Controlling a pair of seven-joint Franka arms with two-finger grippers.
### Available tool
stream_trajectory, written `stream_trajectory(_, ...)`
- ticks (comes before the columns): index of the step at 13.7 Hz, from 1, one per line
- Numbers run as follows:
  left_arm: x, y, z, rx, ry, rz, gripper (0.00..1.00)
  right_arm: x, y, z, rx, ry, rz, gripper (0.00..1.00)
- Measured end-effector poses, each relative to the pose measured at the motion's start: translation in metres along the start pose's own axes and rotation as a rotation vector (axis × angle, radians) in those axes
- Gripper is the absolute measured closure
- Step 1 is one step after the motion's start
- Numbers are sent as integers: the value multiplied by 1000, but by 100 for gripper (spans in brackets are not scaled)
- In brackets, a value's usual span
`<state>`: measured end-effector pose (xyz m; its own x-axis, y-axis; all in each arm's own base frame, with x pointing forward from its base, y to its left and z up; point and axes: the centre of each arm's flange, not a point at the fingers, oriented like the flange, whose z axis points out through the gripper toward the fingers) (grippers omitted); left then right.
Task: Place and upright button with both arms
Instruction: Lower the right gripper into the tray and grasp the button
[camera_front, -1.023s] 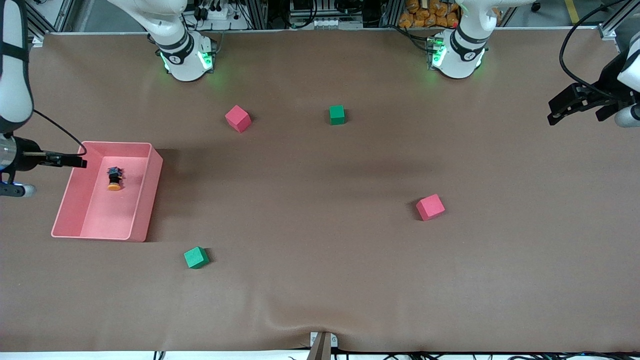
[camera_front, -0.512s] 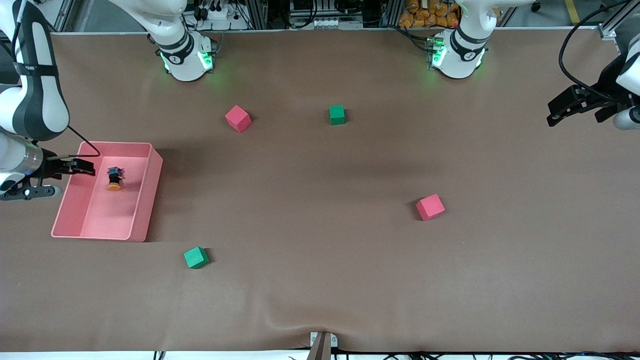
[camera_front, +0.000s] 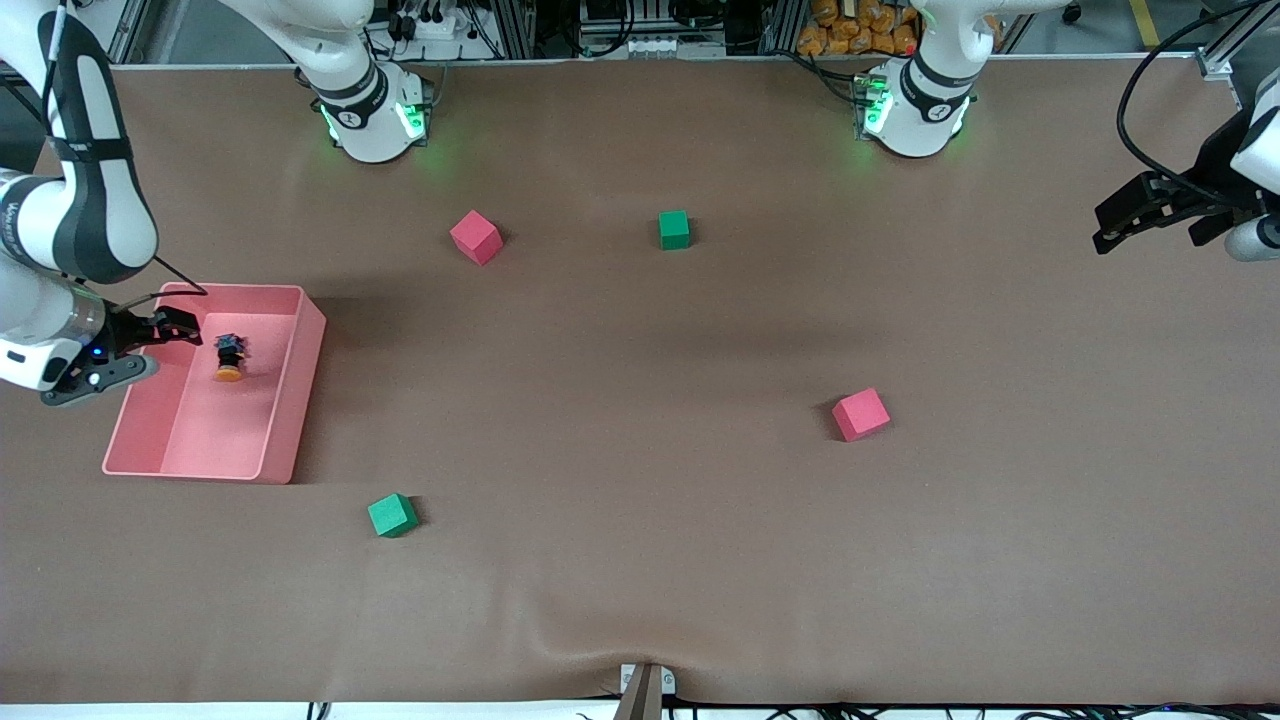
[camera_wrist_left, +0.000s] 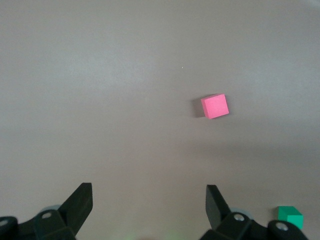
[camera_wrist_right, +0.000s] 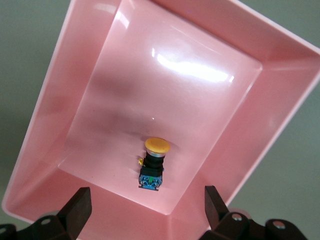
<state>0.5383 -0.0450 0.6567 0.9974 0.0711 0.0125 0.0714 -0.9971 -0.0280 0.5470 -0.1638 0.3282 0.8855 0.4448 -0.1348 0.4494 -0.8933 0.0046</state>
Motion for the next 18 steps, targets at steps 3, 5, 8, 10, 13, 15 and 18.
stream_trajectory(3, 0, 0, 0, 0, 0, 0, 0, 1, 8, 19, -16, 22, -50, 0)
stream_trajectory(5, 0, 0, 0, 0, 0, 0, 0, -12, 24, 54, -12, 30, -47, 0)
stream_trajectory(8, 0, 0, 0, 0, -1, 0, 0, -24, 16, 107, -10, 47, -36, 0)
stream_trajectory(10, 0, 0, 0, 0, -1, 0, 0, -27, 6, 122, 7, 35, -37, 0)
stream_trajectory(13, 0, 0, 0, 0, -1, 0, 0, -28, 5, 123, 8, 34, -36, 0)
stream_trajectory(15, 0, 0, 0, 0, -1, 0, 0, -32, 8, 125, 8, 34, -28, 0)
stream_trajectory(18, 0, 0, 1, 0, -2, 0, 0, -35, 10, 132, 11, 34, -21, 0)
